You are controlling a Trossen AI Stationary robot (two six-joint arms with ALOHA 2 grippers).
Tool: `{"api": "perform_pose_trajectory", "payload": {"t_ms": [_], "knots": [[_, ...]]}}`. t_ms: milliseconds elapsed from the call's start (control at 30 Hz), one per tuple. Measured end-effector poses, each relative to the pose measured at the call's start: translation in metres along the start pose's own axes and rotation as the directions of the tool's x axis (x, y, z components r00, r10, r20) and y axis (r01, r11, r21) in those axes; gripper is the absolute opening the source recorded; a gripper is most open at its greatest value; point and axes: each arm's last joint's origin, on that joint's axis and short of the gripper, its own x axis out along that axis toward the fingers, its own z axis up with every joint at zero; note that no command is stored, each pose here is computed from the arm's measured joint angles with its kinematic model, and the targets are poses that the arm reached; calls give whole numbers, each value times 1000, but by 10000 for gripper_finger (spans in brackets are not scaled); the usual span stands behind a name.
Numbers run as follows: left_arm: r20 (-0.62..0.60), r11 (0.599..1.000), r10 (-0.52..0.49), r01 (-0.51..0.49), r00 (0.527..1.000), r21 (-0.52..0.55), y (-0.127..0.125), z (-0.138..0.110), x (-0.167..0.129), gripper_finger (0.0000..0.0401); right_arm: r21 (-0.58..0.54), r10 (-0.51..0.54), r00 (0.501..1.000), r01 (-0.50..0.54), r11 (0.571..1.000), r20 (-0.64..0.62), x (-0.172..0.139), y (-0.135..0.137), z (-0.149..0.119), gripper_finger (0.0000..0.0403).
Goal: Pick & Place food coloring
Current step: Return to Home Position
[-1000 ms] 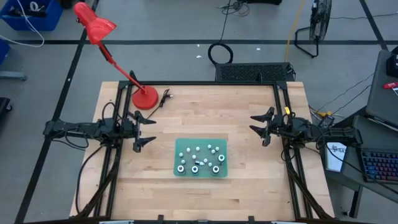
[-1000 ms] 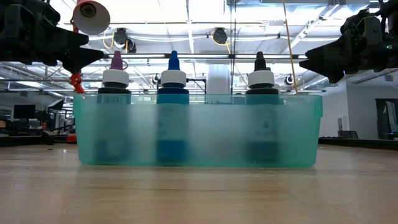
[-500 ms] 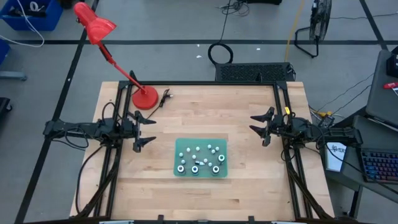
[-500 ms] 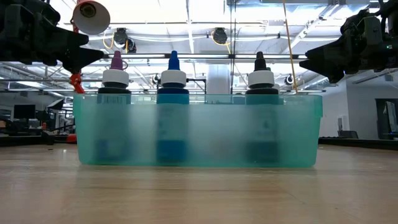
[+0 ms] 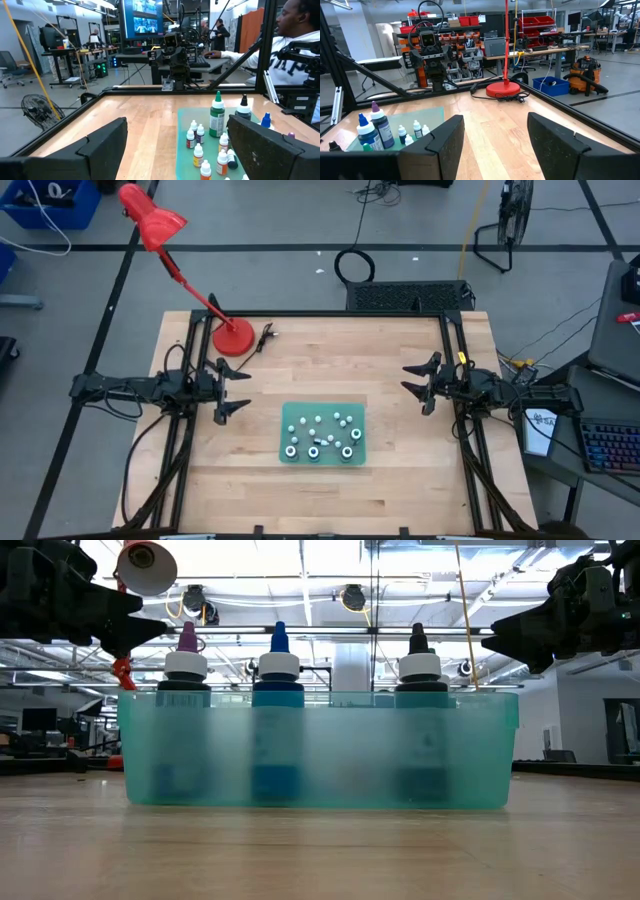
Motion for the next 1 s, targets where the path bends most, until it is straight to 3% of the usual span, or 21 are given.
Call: {"api": "perform_pose_trajectory", "payload": {"t_ms": [1000], "knots": [[0, 1000, 0, 0, 1000, 0, 0, 0, 0, 337, 0, 0, 1000, 0, 1000, 0, 0, 0, 0, 208]]}}
